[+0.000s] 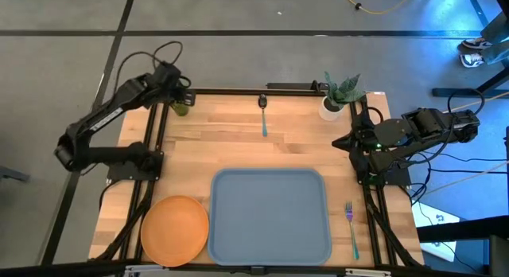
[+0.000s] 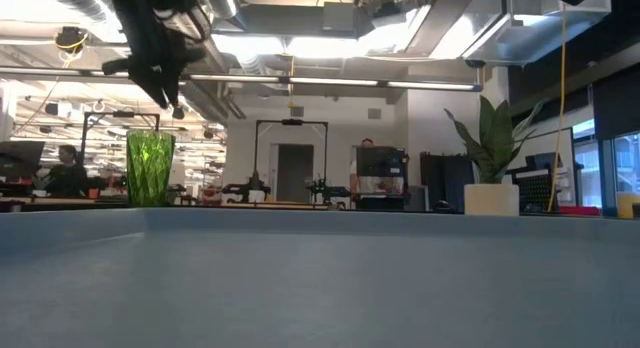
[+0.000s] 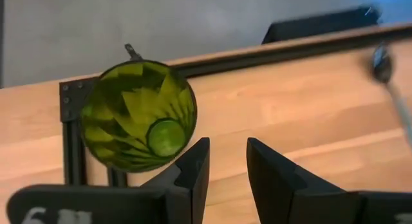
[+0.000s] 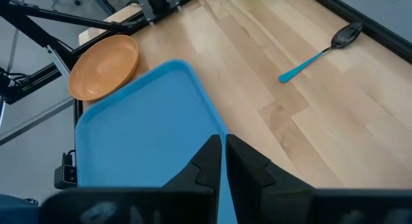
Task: Pick and place plate/cup/fork/spoon on tray
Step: Put the green cup on the top left of the gray serving tray
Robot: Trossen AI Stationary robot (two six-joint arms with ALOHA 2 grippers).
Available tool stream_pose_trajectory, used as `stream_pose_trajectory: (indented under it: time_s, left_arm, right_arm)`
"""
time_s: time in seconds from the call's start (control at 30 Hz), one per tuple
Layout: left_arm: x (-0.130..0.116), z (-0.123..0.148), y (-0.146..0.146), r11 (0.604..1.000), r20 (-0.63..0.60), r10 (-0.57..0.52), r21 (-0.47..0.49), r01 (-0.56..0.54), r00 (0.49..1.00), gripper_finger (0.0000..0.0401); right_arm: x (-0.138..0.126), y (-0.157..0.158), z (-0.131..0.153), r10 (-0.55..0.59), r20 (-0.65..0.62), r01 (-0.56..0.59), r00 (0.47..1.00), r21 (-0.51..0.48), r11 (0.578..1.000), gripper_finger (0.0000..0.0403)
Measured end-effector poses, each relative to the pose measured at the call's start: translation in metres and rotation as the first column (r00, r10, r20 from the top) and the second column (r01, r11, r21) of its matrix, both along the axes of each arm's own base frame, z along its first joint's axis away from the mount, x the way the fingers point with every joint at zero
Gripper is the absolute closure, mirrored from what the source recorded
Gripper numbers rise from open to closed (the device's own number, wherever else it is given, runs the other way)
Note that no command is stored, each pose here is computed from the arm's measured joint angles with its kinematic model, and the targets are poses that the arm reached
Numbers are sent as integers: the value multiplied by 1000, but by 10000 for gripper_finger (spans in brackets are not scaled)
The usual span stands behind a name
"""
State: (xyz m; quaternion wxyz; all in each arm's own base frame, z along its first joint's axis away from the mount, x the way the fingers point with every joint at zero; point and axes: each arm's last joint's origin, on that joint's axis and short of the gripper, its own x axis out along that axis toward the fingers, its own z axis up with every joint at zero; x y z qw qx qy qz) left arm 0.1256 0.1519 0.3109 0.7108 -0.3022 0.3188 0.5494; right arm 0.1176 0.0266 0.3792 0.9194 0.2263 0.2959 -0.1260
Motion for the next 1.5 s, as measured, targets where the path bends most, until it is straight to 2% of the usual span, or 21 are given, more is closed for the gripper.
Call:
stream_pose_trajectory:
  time_s: [0.27, 0.63, 0.83, 1.2, 1.3, 1.43, 1.5]
  left_arm:
    - [12, -20, 18, 1000, -174, -17, -25, 13, 985, 305]
    - [15, -27, 23, 999, -205, -6, -43, -3, 979, 305]
    - [18, -35, 27, 996, -230, -1, -83, -19, 973, 305]
    - [26, -50, 38, 994, -354, -65, -101, 31, 933, 308]
    - [27, -54, 40, 991, -380, -101, -119, 60, 919, 325]
    - [29, -57, 41, 988, -382, -120, -138, 72, 916, 379]
    - [29, -58, 41, 987, -388, -123, -141, 73, 913, 391]
  right_arm:
    - [0, 0, 0, 0, 0, 0, 1000, 0, 1000, 374]
    - [1, 0, 1, 2, 18, -2, 1000, 2, 1000, 374]
    - [1, 0, 1, 2, 18, -2, 1000, 3, 1000, 374]
    - [1, 0, 1, 2, 17, -2, 1000, 2, 1000, 374]
    - [1, 0, 1, 2, 18, -2, 1000, 2, 1000, 374]
    - [1, 0, 1, 2, 17, -2, 1000, 2, 1000, 374]
    - [1, 0, 1, 2, 18, -2, 1000, 1, 1000, 374]
